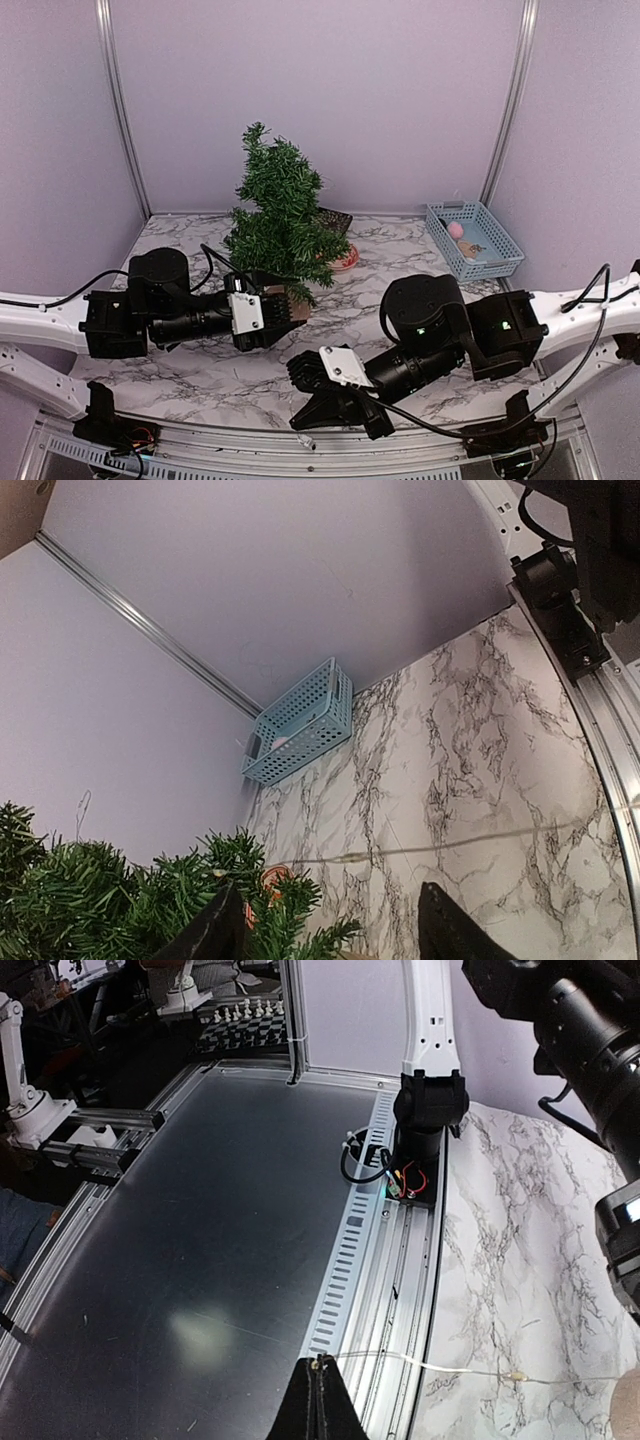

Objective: Decorate the small christmas tree

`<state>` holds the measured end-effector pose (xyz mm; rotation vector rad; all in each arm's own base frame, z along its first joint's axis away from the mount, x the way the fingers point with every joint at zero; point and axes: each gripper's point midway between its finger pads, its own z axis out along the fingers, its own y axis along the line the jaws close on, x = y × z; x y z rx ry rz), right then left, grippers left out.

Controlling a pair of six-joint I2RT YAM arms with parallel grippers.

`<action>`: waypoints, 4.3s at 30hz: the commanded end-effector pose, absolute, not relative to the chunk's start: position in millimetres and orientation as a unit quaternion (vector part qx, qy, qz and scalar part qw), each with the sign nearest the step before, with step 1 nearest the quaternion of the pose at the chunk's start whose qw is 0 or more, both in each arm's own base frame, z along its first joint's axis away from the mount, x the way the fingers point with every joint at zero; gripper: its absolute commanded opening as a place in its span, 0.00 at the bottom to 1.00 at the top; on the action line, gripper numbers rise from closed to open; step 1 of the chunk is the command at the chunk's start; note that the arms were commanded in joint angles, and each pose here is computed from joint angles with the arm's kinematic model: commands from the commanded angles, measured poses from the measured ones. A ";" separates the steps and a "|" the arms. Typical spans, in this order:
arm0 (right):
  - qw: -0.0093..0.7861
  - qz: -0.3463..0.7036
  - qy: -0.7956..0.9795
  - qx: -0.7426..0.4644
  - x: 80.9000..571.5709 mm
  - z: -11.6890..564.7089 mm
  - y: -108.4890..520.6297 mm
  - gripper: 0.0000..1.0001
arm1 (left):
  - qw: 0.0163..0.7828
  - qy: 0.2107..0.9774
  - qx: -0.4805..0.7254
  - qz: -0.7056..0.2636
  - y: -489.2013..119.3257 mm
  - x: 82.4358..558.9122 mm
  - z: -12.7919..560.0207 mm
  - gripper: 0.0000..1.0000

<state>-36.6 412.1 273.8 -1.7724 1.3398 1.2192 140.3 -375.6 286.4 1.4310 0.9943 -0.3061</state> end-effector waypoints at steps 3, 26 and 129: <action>0.334 0.471 0.475 -0.664 -45.1 315.3 406.3 0.00 | 0.679 0.425 0.579 -0.150 -367.9 139.2 304.8 0.62; 0.376 0.466 0.461 -0.655 -69.3 347.8 371.7 0.00 | 0.727 0.460 0.492 -0.134 -358.0 180.2 316.3 0.60; 0.778 -0.090 0.408 -0.468 302.7 537.5 402.6 0.00 | 0.768 0.580 0.171 -0.209 -249.4 261.4 375.9 0.00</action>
